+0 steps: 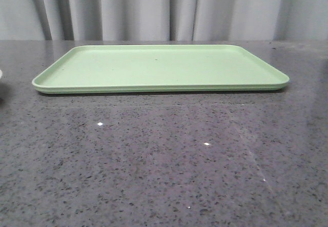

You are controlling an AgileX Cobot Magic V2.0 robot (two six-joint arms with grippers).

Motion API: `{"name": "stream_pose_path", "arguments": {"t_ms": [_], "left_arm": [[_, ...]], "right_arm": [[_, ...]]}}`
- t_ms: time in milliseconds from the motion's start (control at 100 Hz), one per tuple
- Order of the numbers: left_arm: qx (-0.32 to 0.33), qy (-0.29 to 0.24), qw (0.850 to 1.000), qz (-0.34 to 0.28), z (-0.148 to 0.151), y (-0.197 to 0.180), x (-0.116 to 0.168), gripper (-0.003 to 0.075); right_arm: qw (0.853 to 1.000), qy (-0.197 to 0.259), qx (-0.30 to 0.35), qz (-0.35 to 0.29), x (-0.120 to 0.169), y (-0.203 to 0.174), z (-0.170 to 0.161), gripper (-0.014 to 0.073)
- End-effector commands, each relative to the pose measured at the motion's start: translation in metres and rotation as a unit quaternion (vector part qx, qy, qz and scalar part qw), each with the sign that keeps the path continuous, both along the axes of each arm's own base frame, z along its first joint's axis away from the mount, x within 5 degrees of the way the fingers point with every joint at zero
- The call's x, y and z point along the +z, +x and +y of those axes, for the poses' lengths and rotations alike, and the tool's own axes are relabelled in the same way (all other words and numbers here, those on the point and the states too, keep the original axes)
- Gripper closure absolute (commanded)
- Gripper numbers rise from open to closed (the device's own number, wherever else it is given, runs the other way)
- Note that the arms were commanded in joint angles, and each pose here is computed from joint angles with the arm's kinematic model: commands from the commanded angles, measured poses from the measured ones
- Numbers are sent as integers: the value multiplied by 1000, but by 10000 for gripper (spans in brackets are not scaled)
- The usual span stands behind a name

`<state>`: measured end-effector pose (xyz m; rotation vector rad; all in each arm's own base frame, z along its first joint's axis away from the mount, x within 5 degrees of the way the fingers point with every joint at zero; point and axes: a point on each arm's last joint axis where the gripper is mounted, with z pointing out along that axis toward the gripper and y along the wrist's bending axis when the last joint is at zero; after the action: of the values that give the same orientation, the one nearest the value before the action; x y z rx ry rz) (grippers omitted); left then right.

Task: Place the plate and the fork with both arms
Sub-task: 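Grip the cream plate rim with the left gripper and lift it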

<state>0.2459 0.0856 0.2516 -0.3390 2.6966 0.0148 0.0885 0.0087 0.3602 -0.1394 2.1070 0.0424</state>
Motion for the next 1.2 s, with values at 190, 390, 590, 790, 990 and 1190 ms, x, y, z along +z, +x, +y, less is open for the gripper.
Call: {"name": "stream_pose_path", "arguments": {"t_ms": [190,390,590,790,990,1190], "left_arm": [[6,10,999,-45,2,4,16,154],[7,11,999,-46,2,5,16,173],[7,11,999,-46,2,5,16,353],[7,11,999,-46,2,5,16,496],[7,11,999,-46,2,5,16,647],[7,11,999,-46,2,5,16,741]], "right_arm": [[999,2,1,-52,16,5,0,96],[999,3,1,-55,16,5,0,96],[998,3,1,-55,17,5,0,96],[998,3,1,-55,17,5,0,96],[998,3,1,-56,17,5,0,96],[998,3,1,-57,17,5,0,96]]}}
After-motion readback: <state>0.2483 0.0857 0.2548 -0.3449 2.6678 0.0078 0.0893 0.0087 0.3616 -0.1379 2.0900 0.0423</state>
